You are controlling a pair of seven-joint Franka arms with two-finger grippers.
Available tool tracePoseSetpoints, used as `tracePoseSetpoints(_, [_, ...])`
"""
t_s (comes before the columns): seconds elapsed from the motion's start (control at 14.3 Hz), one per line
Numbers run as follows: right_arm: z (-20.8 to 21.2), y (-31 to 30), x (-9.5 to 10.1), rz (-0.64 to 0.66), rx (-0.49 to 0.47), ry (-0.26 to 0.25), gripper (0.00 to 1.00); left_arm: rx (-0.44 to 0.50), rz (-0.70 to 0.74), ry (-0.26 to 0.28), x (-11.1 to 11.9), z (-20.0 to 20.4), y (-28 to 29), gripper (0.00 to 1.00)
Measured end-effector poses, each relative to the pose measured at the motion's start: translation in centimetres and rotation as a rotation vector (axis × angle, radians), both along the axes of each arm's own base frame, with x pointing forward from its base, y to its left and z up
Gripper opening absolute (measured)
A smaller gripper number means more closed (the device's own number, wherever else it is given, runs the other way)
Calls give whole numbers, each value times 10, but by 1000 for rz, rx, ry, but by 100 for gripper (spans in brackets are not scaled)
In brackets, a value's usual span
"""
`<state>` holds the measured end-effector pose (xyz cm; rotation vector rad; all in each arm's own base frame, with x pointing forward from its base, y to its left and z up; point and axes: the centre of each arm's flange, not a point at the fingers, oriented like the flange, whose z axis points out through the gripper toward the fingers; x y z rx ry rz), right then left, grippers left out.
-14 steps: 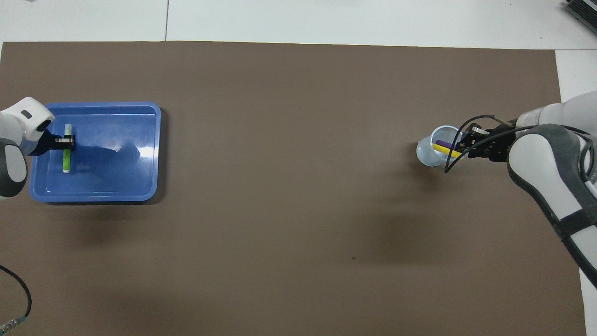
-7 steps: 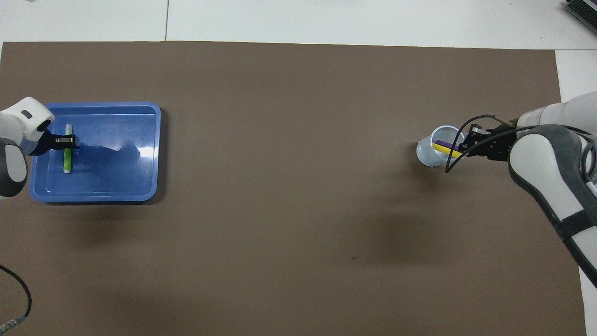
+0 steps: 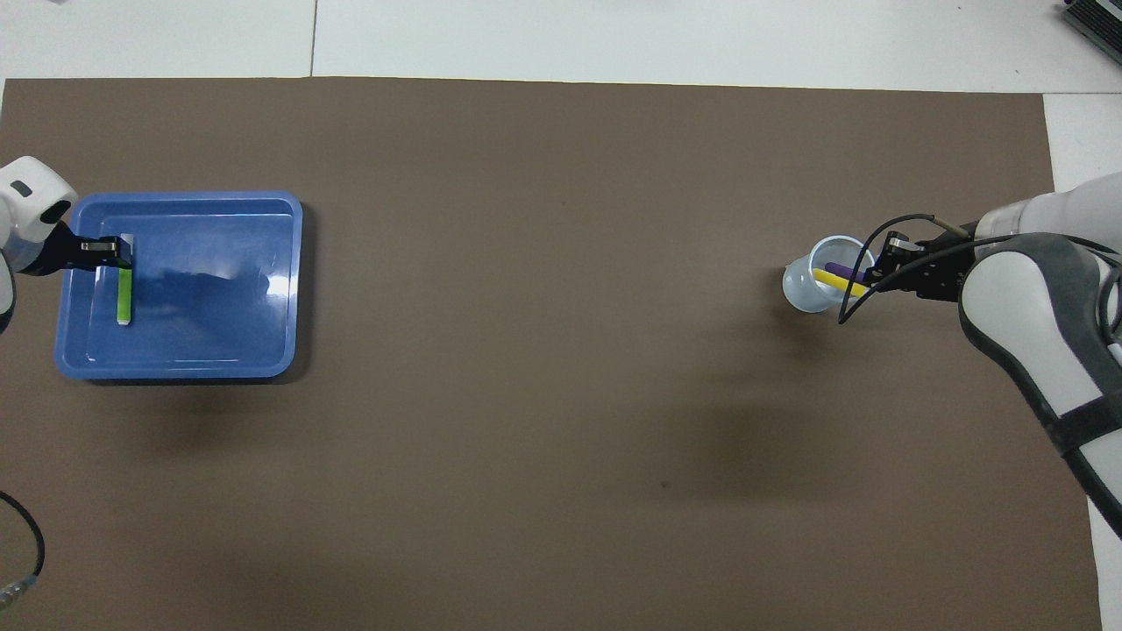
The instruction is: Right arm passes pens to left for tray arrangement
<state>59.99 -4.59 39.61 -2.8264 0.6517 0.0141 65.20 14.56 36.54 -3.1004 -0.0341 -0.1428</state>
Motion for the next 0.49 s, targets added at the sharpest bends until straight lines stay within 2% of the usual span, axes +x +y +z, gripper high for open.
tracePoseSetpoints(0.21, [18, 3, 1, 13, 5, -1, 19, -53, 87, 2, 1, 13, -20, 56])
tracePoseSetpoints(0.35, [37, 7, -2, 26, 8, -6, 19, -91, 183, 22, 0, 27, -53, 69])
tracePoseSetpoints(0.42, [47, 10, -4, 33, 9, -12, 19, -111, 237, 33, 0, 34, -75, 69])
tracePoseSetpoints(0.49, [56, 13, -6, 40, 10, -15, 19, -123, 291, 42, -1, 41, -96, 75])
